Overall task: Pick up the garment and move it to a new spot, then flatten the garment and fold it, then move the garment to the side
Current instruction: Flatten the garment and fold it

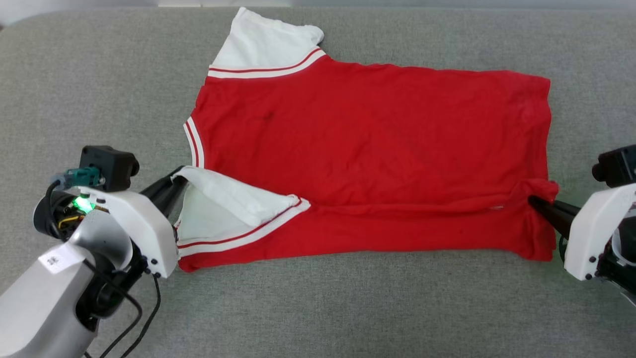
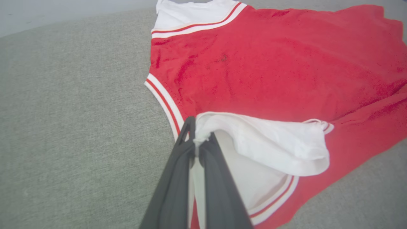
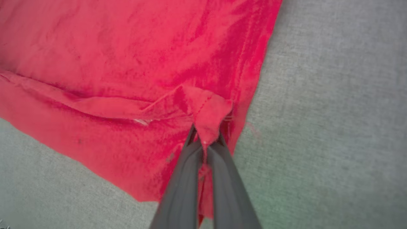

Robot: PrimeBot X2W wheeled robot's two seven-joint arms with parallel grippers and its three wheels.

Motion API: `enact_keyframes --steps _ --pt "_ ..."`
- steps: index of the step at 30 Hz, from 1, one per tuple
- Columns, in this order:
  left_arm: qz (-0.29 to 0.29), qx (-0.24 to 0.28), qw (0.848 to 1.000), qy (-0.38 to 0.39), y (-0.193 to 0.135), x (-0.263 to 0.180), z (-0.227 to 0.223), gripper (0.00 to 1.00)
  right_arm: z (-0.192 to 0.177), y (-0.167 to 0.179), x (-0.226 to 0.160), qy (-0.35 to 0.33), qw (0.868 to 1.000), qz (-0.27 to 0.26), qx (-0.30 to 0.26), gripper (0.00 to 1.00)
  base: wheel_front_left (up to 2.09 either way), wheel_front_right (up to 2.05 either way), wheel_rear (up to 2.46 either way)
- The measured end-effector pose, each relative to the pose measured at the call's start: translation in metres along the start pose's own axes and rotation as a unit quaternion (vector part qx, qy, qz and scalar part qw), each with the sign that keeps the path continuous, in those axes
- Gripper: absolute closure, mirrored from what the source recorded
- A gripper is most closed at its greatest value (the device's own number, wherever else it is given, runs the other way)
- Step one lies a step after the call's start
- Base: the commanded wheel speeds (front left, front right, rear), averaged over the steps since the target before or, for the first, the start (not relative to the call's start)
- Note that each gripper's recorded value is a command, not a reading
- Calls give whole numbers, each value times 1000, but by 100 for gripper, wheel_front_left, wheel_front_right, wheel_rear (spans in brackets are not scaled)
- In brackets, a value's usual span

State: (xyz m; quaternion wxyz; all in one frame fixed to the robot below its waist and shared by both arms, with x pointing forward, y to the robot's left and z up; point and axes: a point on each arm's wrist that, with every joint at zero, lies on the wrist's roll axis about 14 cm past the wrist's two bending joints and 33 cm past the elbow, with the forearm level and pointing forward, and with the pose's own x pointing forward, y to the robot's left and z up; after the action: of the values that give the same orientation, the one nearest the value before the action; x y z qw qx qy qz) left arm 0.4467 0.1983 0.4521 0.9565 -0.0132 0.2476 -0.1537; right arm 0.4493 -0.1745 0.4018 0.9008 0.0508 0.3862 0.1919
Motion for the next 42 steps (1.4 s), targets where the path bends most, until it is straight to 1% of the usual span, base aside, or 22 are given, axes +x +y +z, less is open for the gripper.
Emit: enact_keyframes --steps 7,9,10,11,12,17,21,25,26,30,32,34,38,42 --pt "13 -2 999 31 17 27 -20 100 -6 -6 18 17 1000 -10 -4 100 0 0 0" --pt "13 -2 999 30 17 31 -21 100 -7 -7 19 17 1000 -12 -6 100 0 0 0" --pt "12 -2 999 31 17 33 -21 73 -6 -8 19 16 1000 -15 -7 100 0 0 0" --pt "14 -1 999 29 17 35 -21 1 -5 -9 19 11 1000 -19 -10 12 0 0 0" --pt "14 0 1000 27 17 36 -21 0 -3 -10 19 9 1000 -21 -11 0 0 0 0" --pt "30 -11 999 -3 20 36 -13 0 6 -5 14 -10 999 -25 -31 0 0 0 0" --pt "46 -18 998 -44 23 27 2 0 12 -2 5 -19 997 -33 -64 0 0 0 0" --pt "68 -53 993 -79 26 13 13 0 10 3 -6 -19 997 -38 -66 0 0 0 0" --pt "73 -56 993 -79 27 8 12 0 9 3 -10 -17 997 -42 -68 0 0 0 0" --pt "79 -98 990 -67 21 -11 -2 0 9 0 -25 -24 996 -66 -60 0 0 0 0" --pt "90 -102 989 -56 19 -22 -11 0 5 4 -32 -24 996 -71 -41 0 0 0 0" --pt "96 -113 988 -44 16 -32 -19 0 0 9 -38 -20 996 -76 -33 0 0 0 0" --pt "95 -137 986 -7 -1 -44 -42 0 -9 5 -52 -8 994 -105 -20 0 0 0 0" --pt "94 -143 985 26 -13 -51 -58 0 -24 9 -57 8 994 -109 11 0 0 0 0"
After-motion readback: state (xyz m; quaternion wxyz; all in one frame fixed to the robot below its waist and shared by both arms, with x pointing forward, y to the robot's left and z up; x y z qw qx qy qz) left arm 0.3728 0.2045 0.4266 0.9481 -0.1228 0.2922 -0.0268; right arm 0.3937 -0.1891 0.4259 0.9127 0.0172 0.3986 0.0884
